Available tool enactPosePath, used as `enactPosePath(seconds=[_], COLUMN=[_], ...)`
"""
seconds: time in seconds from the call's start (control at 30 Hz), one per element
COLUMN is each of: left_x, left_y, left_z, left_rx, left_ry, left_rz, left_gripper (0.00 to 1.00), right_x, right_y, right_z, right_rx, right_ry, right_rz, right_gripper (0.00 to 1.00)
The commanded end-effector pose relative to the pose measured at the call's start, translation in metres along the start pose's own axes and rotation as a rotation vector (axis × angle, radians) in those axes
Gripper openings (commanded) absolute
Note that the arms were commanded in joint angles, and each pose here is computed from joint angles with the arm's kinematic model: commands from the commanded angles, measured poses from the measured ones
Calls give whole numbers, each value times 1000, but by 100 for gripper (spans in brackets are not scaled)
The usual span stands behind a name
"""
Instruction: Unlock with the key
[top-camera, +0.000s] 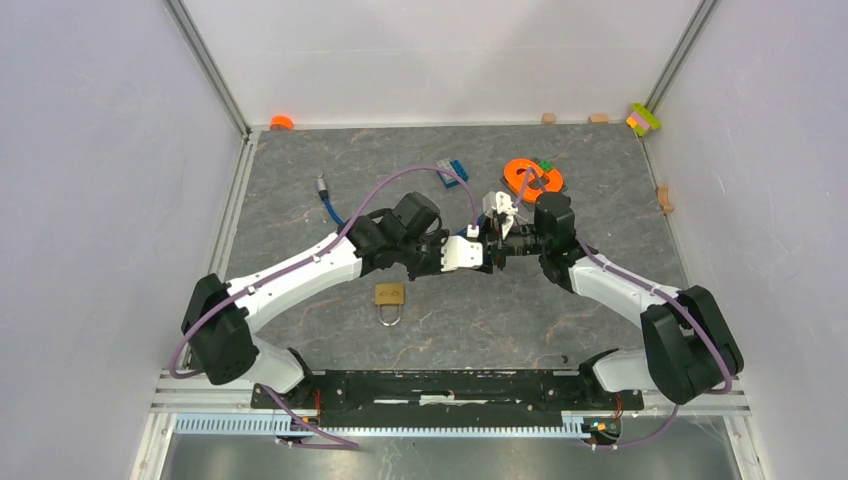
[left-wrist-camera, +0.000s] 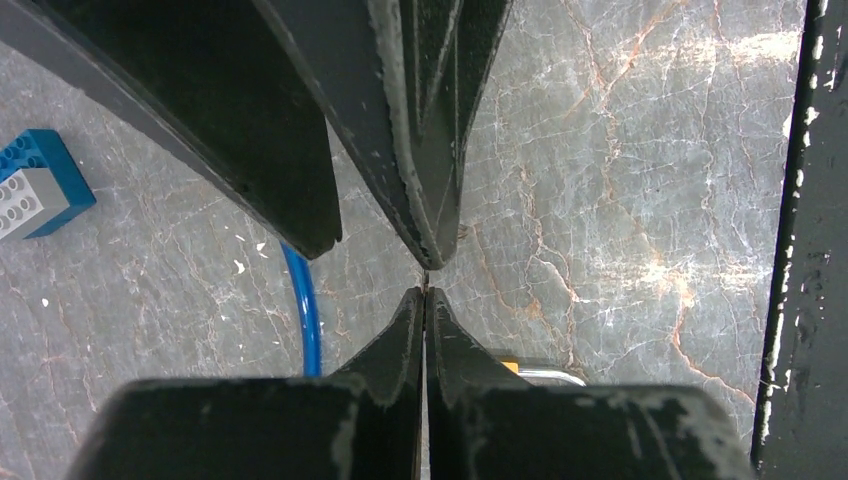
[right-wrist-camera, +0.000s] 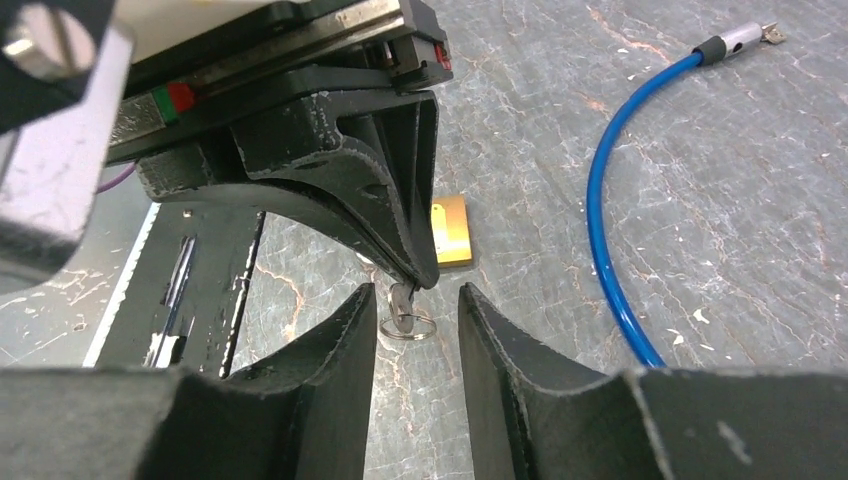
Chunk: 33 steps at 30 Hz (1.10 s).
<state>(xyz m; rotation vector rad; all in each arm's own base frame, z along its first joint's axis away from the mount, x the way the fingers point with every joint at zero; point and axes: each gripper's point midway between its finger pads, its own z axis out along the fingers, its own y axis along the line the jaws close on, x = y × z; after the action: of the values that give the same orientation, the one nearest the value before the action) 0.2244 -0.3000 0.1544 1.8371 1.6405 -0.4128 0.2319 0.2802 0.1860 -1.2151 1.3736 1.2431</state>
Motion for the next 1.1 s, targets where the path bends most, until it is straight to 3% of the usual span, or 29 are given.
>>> enactPosePath(seconds=[0.0, 0.53, 0.87, 1.07], left_x=[-16, -15, -11, -12], left_y=[6, 4, 2, 2], left_z=[-5, -2, 2, 2], left_rx=[-18, -10, -3, 0], left_ry=[-34, -29, -15, -19], left_rz=[-15, -20, -21, -20], left_gripper=[2, 2, 2, 2], right_x=[1, 12, -4, -13], right_y=[5, 7, 10, 9], right_z=[4, 12, 11, 10], right_rx=[-36, -53, -64, -56], right_ry=[-5, 47, 33, 21], right_rz=[-29, -36, -78, -90], right_gripper=[39, 28, 38, 38])
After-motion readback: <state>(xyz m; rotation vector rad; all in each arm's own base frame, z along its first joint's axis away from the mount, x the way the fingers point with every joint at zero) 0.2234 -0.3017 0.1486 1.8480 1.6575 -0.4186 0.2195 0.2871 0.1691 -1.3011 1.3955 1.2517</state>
